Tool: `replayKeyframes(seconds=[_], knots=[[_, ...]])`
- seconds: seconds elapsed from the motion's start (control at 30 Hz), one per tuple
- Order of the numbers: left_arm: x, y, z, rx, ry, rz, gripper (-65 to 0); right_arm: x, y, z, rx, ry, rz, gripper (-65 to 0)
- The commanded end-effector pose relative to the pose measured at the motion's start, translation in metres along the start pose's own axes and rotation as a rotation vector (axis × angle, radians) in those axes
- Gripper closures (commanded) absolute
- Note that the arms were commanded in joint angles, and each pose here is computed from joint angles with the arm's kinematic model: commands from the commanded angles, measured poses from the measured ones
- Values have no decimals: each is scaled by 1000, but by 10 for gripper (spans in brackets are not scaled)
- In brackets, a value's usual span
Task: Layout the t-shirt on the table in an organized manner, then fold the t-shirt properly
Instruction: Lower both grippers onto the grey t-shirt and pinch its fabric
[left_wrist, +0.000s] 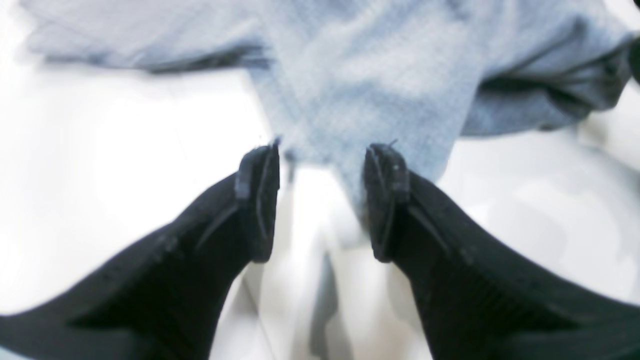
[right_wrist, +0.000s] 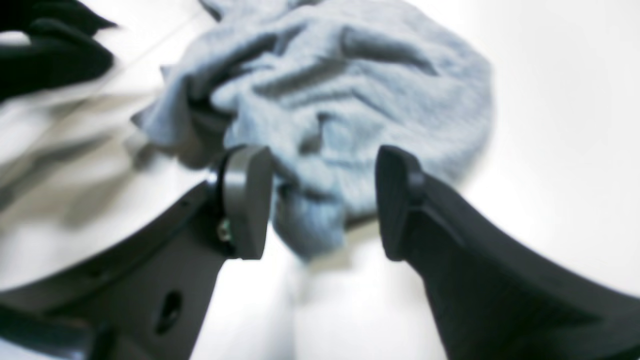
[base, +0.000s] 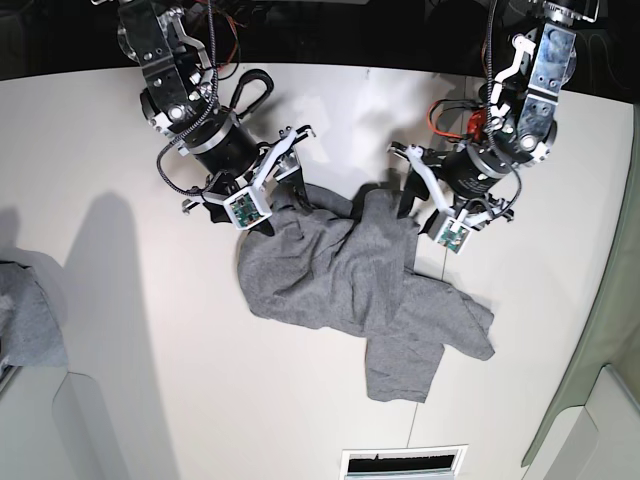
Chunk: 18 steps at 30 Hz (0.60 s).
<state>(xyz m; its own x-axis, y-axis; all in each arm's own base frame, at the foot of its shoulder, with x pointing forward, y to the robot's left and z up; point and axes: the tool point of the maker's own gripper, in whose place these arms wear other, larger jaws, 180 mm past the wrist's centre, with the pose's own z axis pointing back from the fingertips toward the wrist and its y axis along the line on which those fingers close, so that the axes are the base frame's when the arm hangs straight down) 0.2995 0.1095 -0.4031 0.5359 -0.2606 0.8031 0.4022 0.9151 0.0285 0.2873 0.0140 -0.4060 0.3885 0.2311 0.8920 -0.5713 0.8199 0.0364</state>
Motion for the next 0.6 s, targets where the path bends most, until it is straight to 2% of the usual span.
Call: replayKeyframes(seconds=[0.0, 0.27, 0.3, 0.33, 0.37, 0.4, 0.43, 0.53, 0.57], knots=[[18, 7, -6, 19, -52, -21, -301, 19, -3, -8, -18, -54, -12, -332], [18, -24, -48, -65, -10, -37, -300, 0, 9, -36, -9, 9, -80, -332], [15, -27, -52, -68, 1, -42, -281, -3, 10, -37, -12, 18, -84, -331], [9, -28, -54, -66, 16, -57, -219, -7, 11, -37, -12, 29, -76, -329], [4, -29, -56, -62, 33, -75, -127, -9, 10, -38, -18, 37, -69, -325], [-1, -28, -57, -55, 49, -94, -26, -12, 7, -38, -35, 45, -54, -292], [-4, -27, -57, -48, 60, -109, 0, -13, 3, -37, -57, 51, -37, -233], [-5, -5, -55, 29, 80, -109, 0, -11, -15, -37, -130, 59, 36, -18], [-3, 6, -53, 72, 80, -101, 0, -8, -23, -37, -154, 54, 42, 0]])
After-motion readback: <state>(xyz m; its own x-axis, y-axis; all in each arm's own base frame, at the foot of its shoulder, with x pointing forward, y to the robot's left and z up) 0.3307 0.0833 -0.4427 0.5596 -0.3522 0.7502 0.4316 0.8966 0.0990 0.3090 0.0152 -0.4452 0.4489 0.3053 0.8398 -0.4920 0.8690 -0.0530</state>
